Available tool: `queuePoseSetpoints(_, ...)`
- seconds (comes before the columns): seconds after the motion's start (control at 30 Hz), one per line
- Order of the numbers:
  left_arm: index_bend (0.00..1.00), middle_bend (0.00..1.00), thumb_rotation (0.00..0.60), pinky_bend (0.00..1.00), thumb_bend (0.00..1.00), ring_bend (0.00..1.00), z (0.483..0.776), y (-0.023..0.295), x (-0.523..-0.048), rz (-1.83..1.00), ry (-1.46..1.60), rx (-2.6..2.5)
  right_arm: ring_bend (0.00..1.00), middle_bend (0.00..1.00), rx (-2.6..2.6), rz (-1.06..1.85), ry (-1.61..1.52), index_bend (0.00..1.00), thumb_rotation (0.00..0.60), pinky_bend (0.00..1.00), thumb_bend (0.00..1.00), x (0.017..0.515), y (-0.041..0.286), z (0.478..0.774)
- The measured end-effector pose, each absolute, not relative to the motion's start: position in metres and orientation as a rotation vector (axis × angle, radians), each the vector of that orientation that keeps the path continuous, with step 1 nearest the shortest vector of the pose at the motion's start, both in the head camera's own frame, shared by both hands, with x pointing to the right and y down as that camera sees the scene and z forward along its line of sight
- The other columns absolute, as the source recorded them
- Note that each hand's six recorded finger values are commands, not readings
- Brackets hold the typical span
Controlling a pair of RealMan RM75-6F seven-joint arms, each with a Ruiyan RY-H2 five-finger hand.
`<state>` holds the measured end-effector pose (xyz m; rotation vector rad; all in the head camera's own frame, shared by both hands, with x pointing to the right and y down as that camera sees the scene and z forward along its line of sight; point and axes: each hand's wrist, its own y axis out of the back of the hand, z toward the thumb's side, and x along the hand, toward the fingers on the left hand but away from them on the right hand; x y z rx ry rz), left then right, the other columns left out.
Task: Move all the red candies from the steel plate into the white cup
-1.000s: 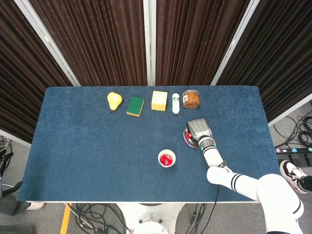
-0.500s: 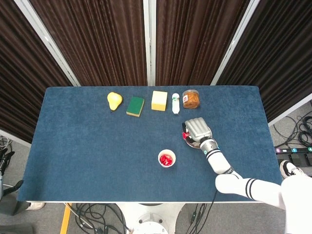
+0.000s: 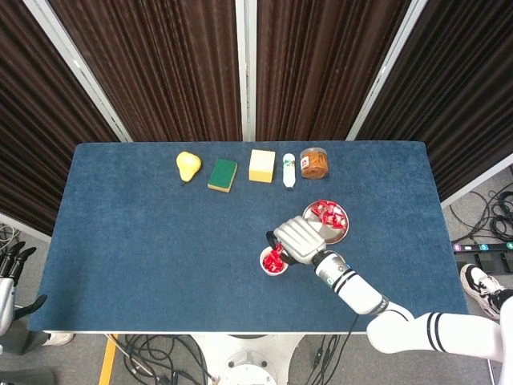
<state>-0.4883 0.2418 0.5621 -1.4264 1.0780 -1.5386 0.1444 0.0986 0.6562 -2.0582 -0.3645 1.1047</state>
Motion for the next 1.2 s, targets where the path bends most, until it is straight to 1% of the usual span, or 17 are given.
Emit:
queuePoseSetpoints(0.27,0.22,0.21,0.600,0.20,0.00,0.21,0.567,0.242,-0.482,-1.535,1.050,-1.464,0.90,0.88,-2.043,1.121,-0.280,0.51,0.600,1.00,0.31,0.134,0.112,0.670)
queuePoseSetpoints(0.4,0.22,0.21,0.600,0.20,0.00,0.21,0.568,0.243,-0.482,-1.537,1.049,-1.468,0.90,0.88,-2.035,1.127,-0.258,0.44,0.600,1.00,0.30,0.132,0.114,0.673)
queuePoseSetpoints(0.5,0.22,0.21,0.600,0.20,0.00,0.21,0.568,0.243,-0.483,-1.540,1.053,-1.466,0.90,0.88,-2.032,1.129,-0.249,0.41,0.600,1.00,0.30,0.132,0.116,0.673)
queuePoseSetpoints(0.6,0.22,0.21,0.600,0.20,0.00,0.21,0.569,0.243,-0.484,-1.541,1.054,-1.465,0.90,0.88,-2.026,1.131,-0.261,0.38,0.600,1.00,0.30,0.134,0.114,0.672)
queuePoseSetpoints(0.7,0.22,0.21,0.600,0.20,0.00,0.21,0.569,0.243,-0.484,-1.542,1.057,-1.464,0.90,0.88,-2.018,1.144,-0.320,0.37,0.600,1.00,0.30,0.141,0.103,0.667)
queuePoseSetpoints(0.8,0.22,0.21,0.600,0.20,0.00,0.21,0.570,0.242,-0.485,-1.542,1.058,-1.464,0.90,0.88,-1.981,1.182,-0.407,0.37,0.600,1.00,0.30,0.159,0.085,0.663)
queuePoseSetpoints(0.9,0.22,0.21,0.600,0.20,0.00,0.21,0.570,0.242,-0.485,-1.541,1.060,-1.465,0.90,0.88,-1.919,1.248,-0.458,0.37,0.600,1.00,0.29,0.183,0.069,0.666)
queuePoseSetpoints(1.03,0.22,0.21,0.600,0.20,0.00,0.21,0.572,0.241,-0.484,-1.540,1.060,-1.470,0.90,0.88,-1.826,1.390,-0.490,0.39,0.600,1.00,0.21,0.224,0.052,0.681)
queuePoseSetpoints(1.2,0.22,0.21,0.600,0.20,0.00,0.21,0.573,0.239,-0.482,-1.534,1.062,-1.470,0.90,0.88,-1.760,1.535,-0.501,0.41,0.600,1.00,0.20,0.262,0.044,0.703)
